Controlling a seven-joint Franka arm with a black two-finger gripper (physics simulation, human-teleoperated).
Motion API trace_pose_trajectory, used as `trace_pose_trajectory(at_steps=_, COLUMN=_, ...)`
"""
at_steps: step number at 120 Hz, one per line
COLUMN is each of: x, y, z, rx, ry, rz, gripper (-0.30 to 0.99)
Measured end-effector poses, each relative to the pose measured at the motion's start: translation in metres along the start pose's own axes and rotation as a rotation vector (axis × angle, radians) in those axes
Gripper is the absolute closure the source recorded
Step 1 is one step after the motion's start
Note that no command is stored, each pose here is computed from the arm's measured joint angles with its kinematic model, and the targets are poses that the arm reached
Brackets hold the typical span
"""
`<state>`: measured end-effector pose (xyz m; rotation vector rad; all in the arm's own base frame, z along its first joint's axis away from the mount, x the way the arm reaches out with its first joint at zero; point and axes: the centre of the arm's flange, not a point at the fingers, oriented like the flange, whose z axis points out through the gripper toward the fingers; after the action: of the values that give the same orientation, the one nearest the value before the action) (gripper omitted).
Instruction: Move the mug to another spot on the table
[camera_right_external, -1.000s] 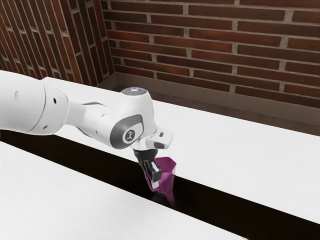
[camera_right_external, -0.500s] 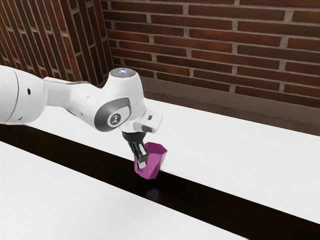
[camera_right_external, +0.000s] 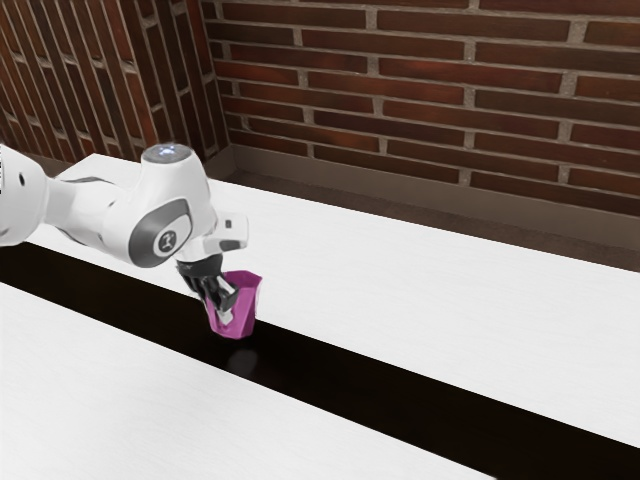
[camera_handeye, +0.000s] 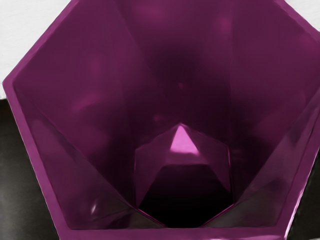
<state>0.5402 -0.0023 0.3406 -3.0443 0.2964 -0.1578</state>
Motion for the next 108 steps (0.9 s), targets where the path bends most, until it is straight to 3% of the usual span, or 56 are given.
trace_pose_trajectory(at_steps=17, x=-0.006, y=-0.001, z=0.013, rx=0.018, ry=0.120, rz=-0.004, gripper=0.66)
trace_pose_trajectory(at_steps=27, x=-0.011, y=-0.005, z=0.018, rx=0.022, ry=0.159, rz=-0.014, gripper=0.66)
trace_pose_trajectory(at_steps=75, x=-0.032, y=-0.003, z=0.044, rx=0.017, ry=0.189, rz=-0.017, gripper=0.67)
trace_pose_trajectory(at_steps=108, x=-0.034, y=-0.003, z=0.047, rx=0.014, ry=0.186, rz=0.003, gripper=0.29)
